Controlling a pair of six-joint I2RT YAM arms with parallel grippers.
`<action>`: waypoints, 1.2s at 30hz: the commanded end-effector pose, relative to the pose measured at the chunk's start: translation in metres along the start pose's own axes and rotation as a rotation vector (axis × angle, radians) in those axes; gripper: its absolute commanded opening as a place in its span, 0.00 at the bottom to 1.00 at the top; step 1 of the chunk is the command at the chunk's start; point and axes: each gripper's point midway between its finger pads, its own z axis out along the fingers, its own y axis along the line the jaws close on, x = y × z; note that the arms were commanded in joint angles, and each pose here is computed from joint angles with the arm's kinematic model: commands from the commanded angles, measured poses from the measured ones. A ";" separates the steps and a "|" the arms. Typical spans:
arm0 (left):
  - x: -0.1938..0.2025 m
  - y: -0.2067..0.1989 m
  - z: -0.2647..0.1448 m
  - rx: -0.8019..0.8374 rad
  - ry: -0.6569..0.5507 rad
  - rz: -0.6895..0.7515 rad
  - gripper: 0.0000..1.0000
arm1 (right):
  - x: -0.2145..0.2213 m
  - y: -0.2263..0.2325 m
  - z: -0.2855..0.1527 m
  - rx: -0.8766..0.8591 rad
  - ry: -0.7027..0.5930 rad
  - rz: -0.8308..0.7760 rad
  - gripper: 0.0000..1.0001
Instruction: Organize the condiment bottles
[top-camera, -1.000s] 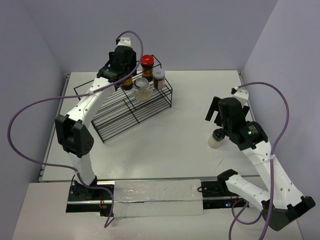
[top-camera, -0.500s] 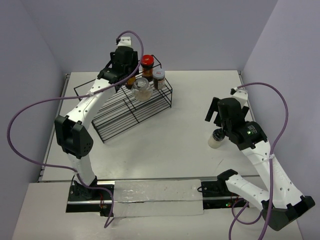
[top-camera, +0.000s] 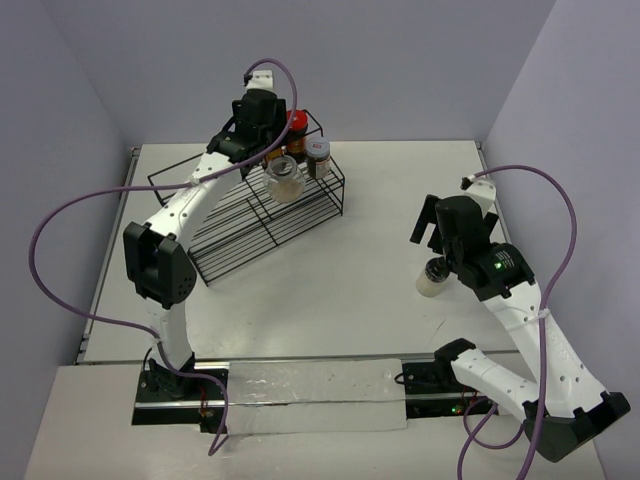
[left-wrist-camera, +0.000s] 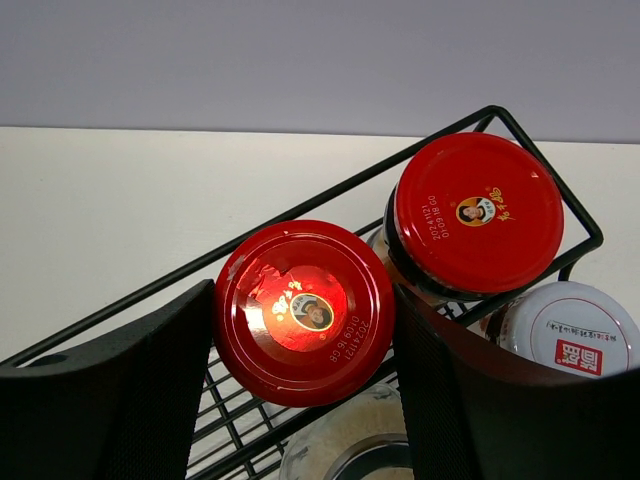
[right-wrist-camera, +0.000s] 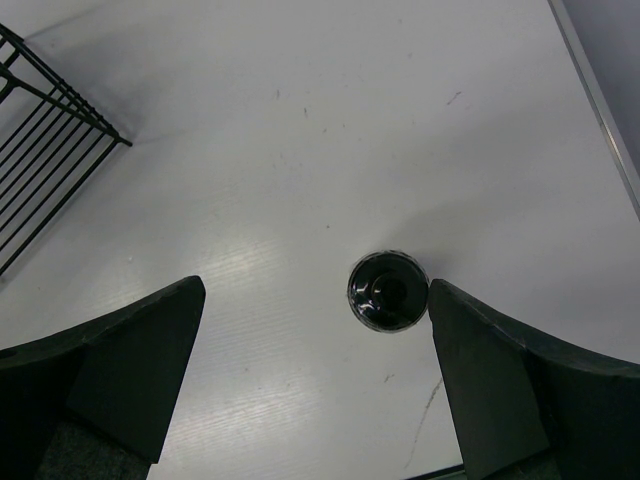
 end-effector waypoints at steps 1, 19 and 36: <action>-0.038 -0.021 -0.012 0.059 -0.101 -0.046 0.21 | -0.006 -0.001 -0.001 0.003 -0.033 0.026 1.00; -0.079 -0.009 -0.074 0.064 -0.169 -0.046 0.99 | 0.039 -0.022 0.024 0.139 0.049 0.035 1.00; -0.122 0.017 -0.177 0.116 -0.283 -0.174 0.99 | 0.098 -0.043 0.060 0.238 0.184 0.128 1.00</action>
